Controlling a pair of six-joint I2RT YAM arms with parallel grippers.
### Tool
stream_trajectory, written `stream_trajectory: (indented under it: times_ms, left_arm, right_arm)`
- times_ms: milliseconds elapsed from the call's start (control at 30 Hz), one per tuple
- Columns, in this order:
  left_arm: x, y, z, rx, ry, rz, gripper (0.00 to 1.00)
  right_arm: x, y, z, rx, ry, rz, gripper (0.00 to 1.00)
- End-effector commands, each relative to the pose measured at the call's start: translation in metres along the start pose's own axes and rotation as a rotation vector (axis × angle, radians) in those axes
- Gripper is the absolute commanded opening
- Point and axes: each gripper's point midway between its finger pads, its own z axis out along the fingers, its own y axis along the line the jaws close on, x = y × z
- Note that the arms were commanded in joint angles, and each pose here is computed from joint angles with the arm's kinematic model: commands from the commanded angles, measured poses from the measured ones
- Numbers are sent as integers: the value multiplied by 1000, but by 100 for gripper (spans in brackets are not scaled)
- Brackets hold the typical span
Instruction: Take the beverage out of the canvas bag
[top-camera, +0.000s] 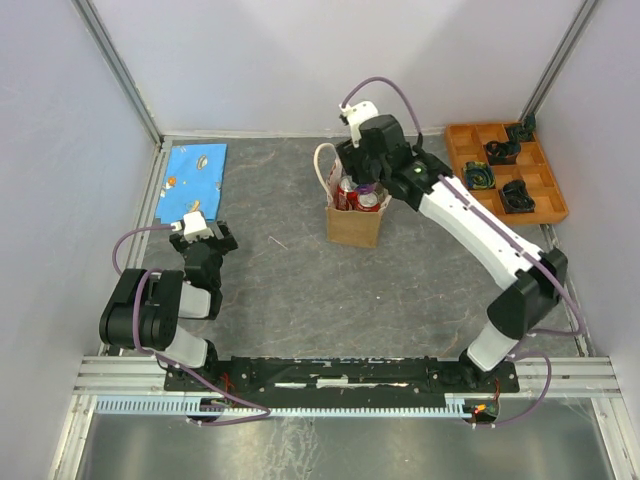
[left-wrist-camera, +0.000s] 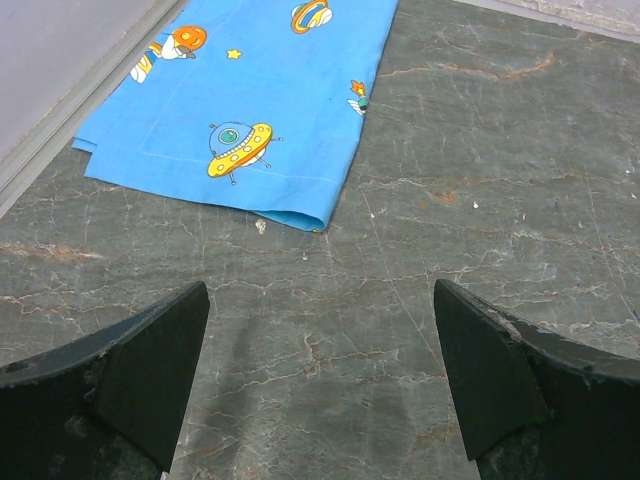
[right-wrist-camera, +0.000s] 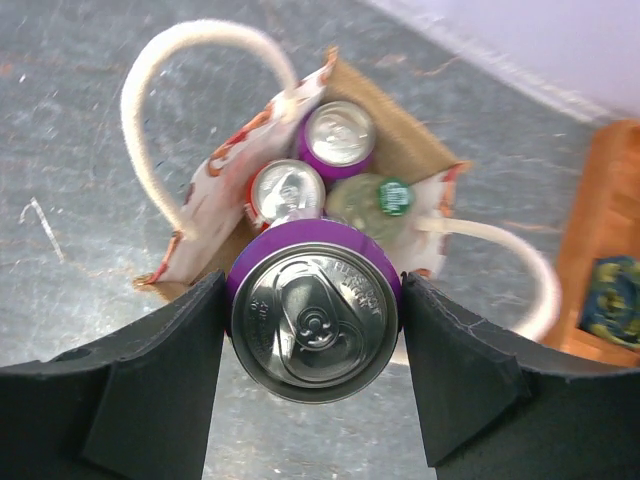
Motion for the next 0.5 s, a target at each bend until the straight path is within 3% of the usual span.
stream_trajectory:
  times_ms: [0, 200, 333, 467]
  left_arm:
    - [-15, 2, 5, -20, -51, 27, 99]
    - [-15, 2, 5, -19, -50, 28, 99]
    - [-15, 1, 5, -18, -51, 28, 99]
    - [-14, 2, 5, -19, -50, 28, 99]
  right_arm:
    - [-95, -62, -84, 219, -333, 54, 0]
    - [-95, -126, -158, 512, -424, 94, 0]
    - [-60, -154, -182, 676, -397, 156, 0]
    - [-10, -162, -182, 731, -310, 210, 0]
